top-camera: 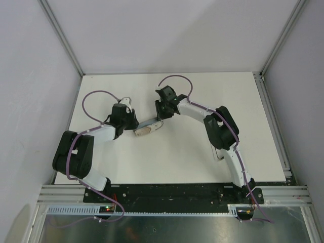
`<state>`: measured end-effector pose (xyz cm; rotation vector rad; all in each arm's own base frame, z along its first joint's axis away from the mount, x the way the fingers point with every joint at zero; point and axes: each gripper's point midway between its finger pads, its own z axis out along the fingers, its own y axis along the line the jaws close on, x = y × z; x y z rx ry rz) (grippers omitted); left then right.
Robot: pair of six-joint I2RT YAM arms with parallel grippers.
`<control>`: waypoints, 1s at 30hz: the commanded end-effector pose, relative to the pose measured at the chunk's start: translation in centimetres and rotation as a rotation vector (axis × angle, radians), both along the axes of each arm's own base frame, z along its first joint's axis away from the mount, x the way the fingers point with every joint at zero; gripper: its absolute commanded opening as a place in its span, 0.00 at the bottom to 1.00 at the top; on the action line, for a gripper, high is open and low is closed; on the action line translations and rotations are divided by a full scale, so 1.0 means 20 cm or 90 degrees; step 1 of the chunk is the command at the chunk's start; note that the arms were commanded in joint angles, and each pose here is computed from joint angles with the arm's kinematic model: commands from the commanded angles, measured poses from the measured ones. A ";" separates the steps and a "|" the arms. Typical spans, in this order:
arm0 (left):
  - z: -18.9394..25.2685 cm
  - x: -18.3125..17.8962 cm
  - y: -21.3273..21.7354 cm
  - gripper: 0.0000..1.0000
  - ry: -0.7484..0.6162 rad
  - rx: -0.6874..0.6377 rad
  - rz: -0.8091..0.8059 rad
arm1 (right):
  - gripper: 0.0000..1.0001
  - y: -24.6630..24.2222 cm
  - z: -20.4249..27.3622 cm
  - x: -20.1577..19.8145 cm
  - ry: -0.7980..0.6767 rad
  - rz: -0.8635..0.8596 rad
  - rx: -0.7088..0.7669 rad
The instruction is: Organize the sunglasses
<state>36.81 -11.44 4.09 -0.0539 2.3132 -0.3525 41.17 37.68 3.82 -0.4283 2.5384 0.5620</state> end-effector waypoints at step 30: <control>0.42 -0.09 -0.22 0.64 0.029 -0.436 0.119 | 0.19 -0.31 -0.07 -0.18 0.097 -0.115 0.058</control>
